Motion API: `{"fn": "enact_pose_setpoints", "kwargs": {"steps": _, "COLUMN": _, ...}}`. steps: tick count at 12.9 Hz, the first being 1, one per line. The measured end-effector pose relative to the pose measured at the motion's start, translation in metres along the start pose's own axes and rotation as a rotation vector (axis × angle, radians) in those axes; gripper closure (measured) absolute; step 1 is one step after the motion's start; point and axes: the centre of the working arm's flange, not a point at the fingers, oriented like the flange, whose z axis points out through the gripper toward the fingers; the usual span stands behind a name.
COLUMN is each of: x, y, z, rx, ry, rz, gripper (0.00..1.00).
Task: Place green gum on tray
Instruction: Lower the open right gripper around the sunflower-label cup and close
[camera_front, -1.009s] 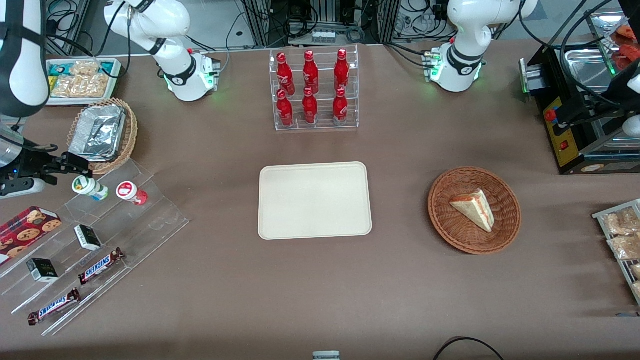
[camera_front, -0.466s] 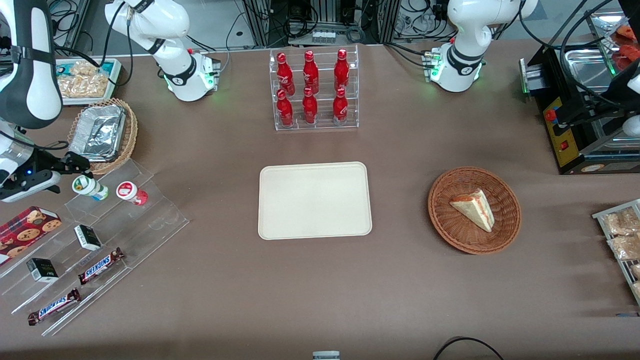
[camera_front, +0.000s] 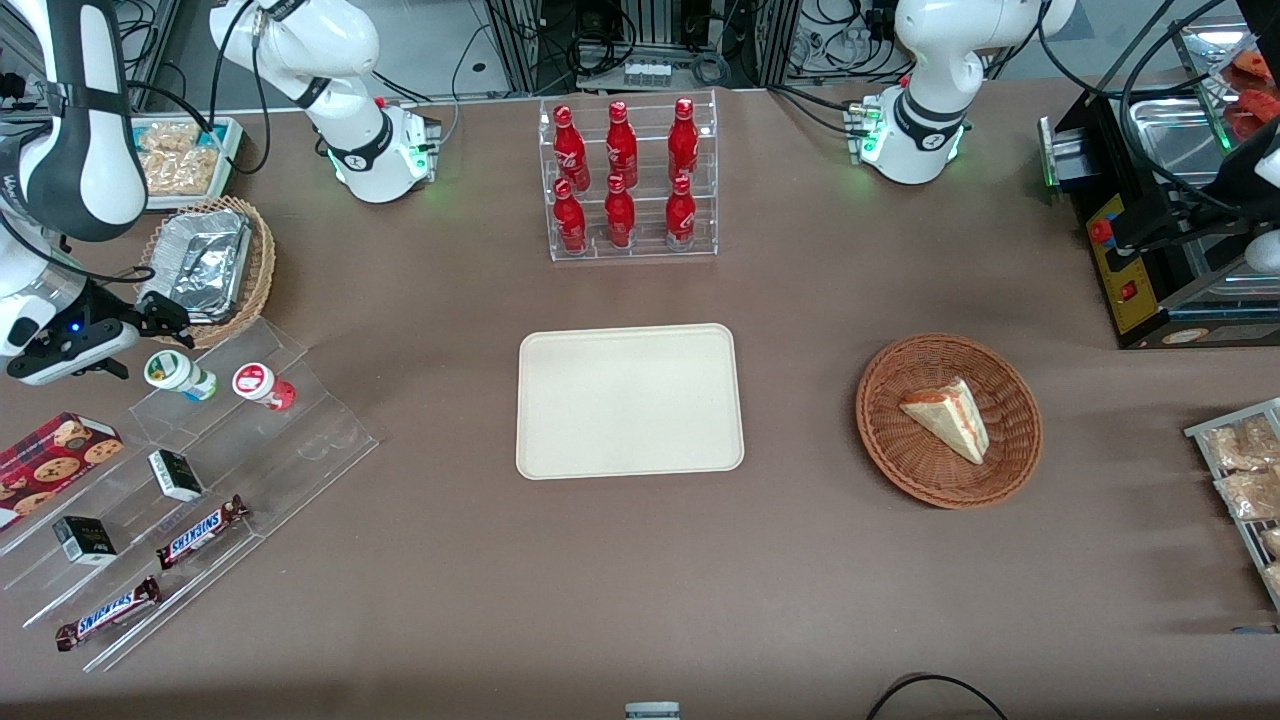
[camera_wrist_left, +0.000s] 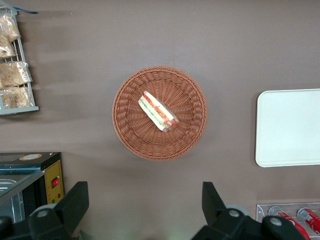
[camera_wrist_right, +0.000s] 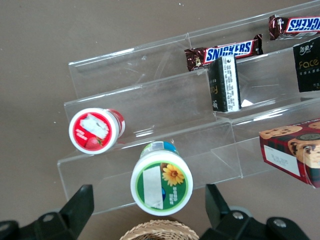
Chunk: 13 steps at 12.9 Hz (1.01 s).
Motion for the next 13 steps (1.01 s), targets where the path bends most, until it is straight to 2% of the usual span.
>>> {"fn": "enact_pose_setpoints", "kwargs": {"steps": 13, "x": -0.008, "y": 0.002, "z": 0.026, "rx": -0.013, "ry": 0.003, "rz": -0.004, "gripper": 0.00}}
